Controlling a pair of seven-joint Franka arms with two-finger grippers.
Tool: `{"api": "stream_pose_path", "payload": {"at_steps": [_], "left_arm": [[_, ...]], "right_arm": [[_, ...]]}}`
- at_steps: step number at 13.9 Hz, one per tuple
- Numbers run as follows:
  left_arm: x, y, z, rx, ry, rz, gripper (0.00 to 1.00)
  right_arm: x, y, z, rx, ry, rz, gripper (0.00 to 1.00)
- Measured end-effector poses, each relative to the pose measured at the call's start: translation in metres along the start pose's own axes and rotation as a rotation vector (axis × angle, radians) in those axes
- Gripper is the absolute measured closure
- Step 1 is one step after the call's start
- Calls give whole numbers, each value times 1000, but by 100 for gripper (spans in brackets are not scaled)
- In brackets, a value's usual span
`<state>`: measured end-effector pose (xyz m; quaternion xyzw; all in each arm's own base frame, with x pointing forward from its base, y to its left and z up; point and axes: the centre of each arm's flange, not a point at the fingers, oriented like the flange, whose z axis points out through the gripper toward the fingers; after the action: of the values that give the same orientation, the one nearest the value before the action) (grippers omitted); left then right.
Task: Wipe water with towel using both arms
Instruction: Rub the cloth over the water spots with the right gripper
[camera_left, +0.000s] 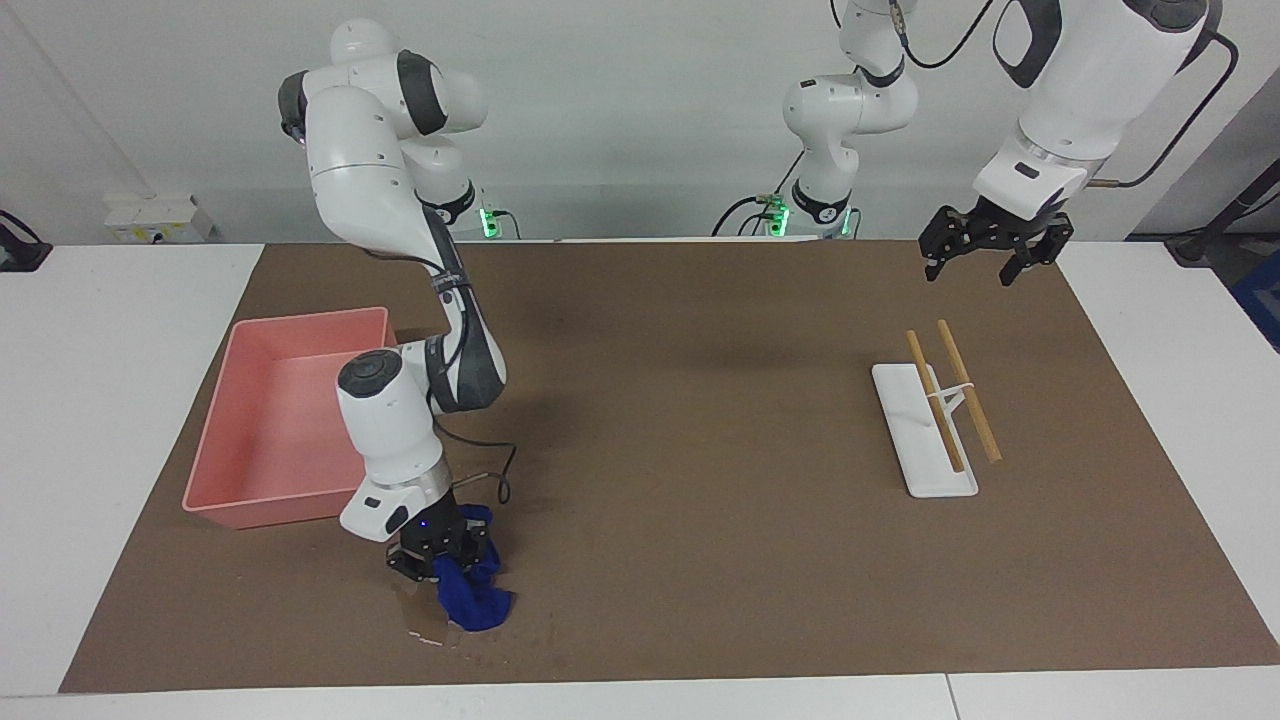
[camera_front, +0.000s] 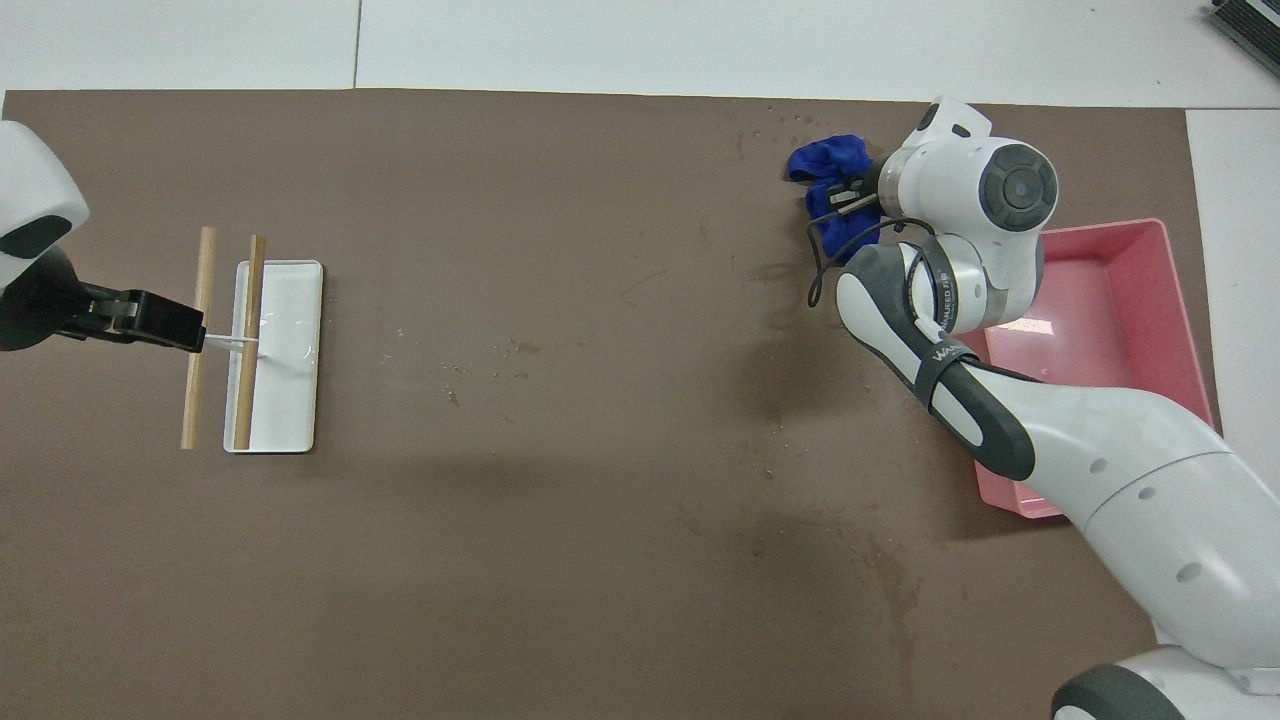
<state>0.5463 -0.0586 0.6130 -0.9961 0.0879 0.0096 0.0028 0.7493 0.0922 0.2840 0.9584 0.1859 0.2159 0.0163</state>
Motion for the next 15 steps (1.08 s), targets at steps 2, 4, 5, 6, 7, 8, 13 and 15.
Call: {"api": "stream_pose_path", "payload": {"at_steps": [2,4,5,6,7,8,13,15], "left_arm": [[0,0,0,0,0,0,0],[0,0,0,0,0,0,0],[0,0,0,0,0,0,0],[0,0,0,0,0,0,0],[0,0,0,0,0,0,0],[0,0,0,0,0,0,0],[0,0,0,0,0,0,0],[0,0,0,0,0,0,0]], "right_arm": [[-4,12,1,-79,-3,-128,85],[-6,19,3,-159,-3,-263,85],[-8,19,5,-196,6,-334,85],[-9,18,7,-214,10,-377,85],[-10,16,8,-222,11,-400,85],[-9,15,8,-224,10,-407,85],[-10,-3,8,-212,-2,-265,85],[-7,-17,2,-177,-54,-180,85]]}}
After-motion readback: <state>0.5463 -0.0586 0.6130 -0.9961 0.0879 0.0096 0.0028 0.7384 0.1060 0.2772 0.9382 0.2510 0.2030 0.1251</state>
